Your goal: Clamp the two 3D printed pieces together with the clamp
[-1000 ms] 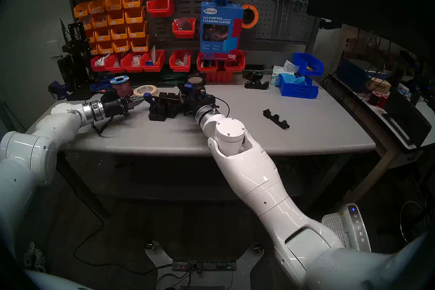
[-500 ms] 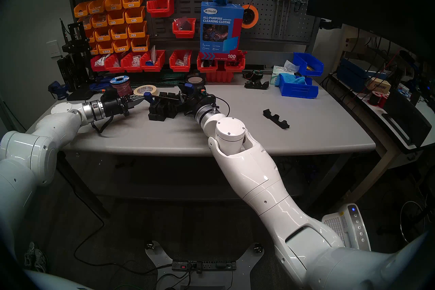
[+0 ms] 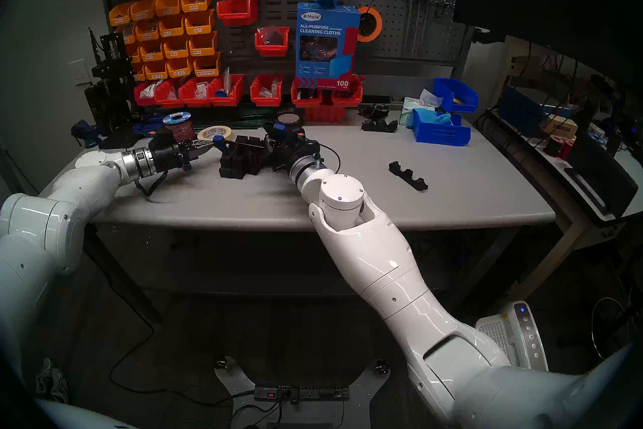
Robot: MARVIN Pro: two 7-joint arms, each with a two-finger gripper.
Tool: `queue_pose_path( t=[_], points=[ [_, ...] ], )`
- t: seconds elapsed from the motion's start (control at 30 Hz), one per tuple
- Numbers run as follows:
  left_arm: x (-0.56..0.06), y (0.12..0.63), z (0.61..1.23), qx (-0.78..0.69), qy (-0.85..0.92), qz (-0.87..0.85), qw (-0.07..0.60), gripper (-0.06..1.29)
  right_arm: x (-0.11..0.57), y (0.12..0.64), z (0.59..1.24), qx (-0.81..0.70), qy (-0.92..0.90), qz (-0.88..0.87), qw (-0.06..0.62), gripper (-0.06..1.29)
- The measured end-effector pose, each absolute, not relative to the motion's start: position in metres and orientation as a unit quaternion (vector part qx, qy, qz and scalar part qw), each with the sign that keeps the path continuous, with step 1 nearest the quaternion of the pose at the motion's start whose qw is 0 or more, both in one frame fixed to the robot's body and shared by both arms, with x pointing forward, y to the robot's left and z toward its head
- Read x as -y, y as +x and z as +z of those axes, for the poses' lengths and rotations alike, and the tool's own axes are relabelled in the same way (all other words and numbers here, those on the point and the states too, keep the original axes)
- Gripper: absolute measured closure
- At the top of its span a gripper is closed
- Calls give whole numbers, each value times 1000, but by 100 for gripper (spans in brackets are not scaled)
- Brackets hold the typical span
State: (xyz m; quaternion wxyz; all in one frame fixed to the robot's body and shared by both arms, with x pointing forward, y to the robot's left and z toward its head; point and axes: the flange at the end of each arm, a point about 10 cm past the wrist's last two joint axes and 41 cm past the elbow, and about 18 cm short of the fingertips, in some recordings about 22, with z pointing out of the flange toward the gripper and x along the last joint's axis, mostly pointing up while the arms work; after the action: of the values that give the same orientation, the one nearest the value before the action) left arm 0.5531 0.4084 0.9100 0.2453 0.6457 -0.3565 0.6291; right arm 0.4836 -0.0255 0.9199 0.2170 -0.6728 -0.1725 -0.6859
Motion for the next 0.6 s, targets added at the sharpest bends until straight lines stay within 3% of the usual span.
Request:
queue_pose_path(
  t=[0.6],
  points=[
    [-407, 554, 912, 357, 643, 631, 246, 125, 27, 477, 919, 174, -672, -685, 221, 94]
  ],
)
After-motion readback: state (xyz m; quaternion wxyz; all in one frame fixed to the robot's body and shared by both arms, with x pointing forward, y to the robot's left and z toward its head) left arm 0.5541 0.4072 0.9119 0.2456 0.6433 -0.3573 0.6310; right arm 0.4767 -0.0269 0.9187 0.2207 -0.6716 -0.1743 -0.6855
